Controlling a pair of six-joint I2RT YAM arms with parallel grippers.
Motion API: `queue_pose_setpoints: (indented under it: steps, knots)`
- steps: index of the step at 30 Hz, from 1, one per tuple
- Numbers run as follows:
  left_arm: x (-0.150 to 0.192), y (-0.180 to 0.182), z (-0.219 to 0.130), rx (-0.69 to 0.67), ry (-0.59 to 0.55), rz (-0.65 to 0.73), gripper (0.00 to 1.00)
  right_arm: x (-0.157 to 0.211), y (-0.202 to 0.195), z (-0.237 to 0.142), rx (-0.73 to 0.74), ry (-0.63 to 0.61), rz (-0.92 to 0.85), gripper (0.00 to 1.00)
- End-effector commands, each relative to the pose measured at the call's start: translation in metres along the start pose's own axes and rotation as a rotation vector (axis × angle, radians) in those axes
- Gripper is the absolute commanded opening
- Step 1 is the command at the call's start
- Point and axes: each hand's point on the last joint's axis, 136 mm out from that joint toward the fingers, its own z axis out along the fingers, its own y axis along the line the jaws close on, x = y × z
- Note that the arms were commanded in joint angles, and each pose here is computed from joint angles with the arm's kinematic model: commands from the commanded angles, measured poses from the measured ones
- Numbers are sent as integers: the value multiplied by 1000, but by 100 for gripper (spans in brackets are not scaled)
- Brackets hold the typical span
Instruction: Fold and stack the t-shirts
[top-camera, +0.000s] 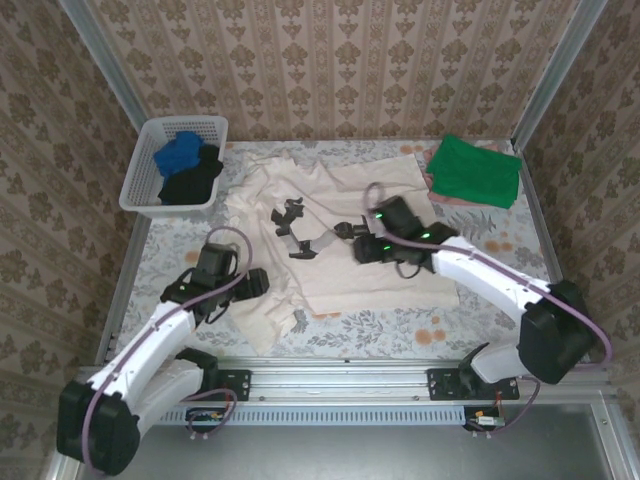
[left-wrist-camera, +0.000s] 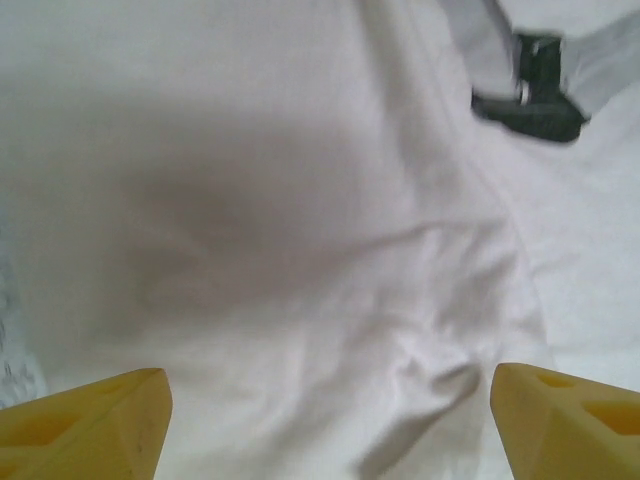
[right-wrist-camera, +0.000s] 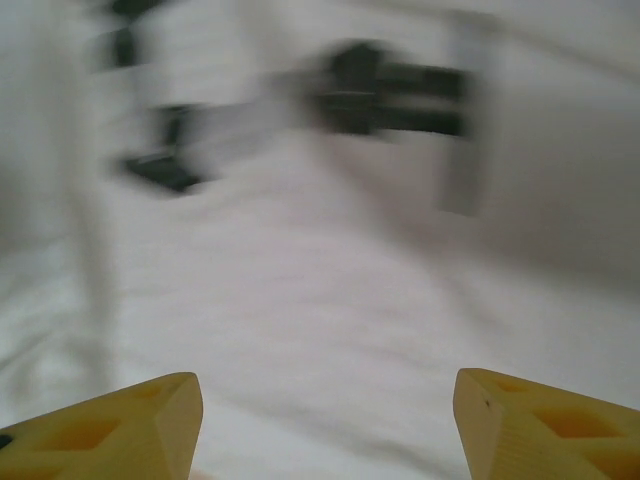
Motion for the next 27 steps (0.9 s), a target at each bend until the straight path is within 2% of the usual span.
queue_pose_setpoints:
  steps: [1, 4, 7, 14, 23, 25, 27]
  knots:
    - [41, 11, -4, -81, 88, -110, 79, 81, -97, -3, 338, 218, 284, 70]
    - [68, 12, -9, -132, 161, -99, 73, 92, -109, 2, 329, 222, 374, 69]
    - [88, 10, -14, -147, 207, -69, 69, 100, -123, 3, 386, 250, 411, 71]
    - [129, 12, -8, -169, 336, 2, 67, 117, -144, 11, 430, 277, 500, 75]
    - [142, 16, 11, -187, 361, 31, 69, 120, -151, 18, 421, 290, 508, 74]
    - [142, 18, 16, -190, 352, 35, 63, 126, -150, 25, 420, 325, 512, 73]
    - [142, 14, 20, -173, 350, 36, 47, 127, -148, 29, 408, 335, 513, 69]
